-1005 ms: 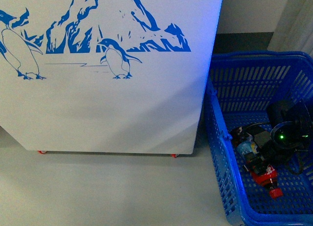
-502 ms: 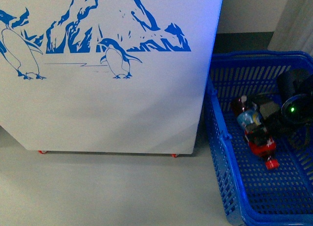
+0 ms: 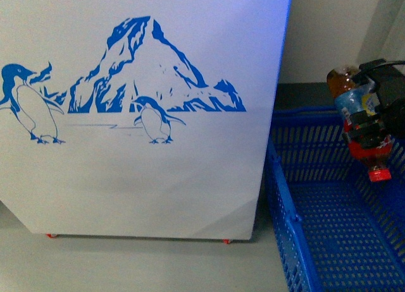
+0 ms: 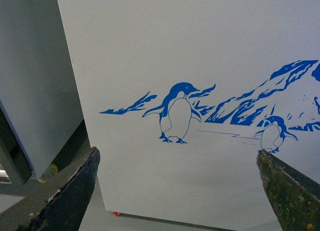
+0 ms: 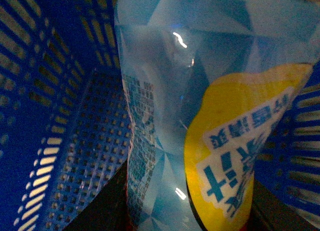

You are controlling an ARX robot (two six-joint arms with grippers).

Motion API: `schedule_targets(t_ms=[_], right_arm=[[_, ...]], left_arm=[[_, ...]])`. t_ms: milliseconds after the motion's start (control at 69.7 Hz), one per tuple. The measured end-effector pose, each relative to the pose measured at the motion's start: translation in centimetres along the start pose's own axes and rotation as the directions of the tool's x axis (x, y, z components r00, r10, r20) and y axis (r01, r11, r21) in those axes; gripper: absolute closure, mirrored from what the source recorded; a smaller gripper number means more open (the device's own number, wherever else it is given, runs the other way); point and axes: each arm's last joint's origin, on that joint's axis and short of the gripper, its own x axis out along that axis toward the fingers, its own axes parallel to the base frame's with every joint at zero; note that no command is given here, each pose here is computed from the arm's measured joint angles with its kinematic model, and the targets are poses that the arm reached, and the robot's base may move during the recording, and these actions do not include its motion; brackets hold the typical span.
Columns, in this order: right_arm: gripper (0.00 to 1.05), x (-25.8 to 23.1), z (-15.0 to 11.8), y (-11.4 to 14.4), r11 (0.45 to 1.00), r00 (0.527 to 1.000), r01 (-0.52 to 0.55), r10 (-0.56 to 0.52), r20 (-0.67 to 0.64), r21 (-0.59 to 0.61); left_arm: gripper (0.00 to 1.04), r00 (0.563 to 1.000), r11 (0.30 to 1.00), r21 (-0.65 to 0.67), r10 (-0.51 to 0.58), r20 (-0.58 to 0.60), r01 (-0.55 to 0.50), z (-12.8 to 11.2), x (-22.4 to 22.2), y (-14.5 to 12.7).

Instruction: Put drink in fridge

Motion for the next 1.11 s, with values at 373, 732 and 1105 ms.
schedule_targets(t_ms=[373,732,1105], right_arm=[[0.64,-11.6,4.5,0.2,0.998,0.959,0.040,-0.049,0.280,0.038],[0.64,-20.8,3.6,2.4,0.990,0.873,0.061,-0.116,0.473,0.129],[0.64,-27.0,1.0,4.0,0.976,0.796,0.022,-0.149,0.587,0.217]], left_arm=[[0.08,1.000,1.000,0.000,0.000,0.000,0.000,0.0,0.0,0.0],[0.08,1.000,1.000,0.000,0.000,0.000,0.000,0.0,0.0,0.0],[0.08,1.000,1.000,0.000,0.000,0.000,0.000,0.0,0.0,0.0]])
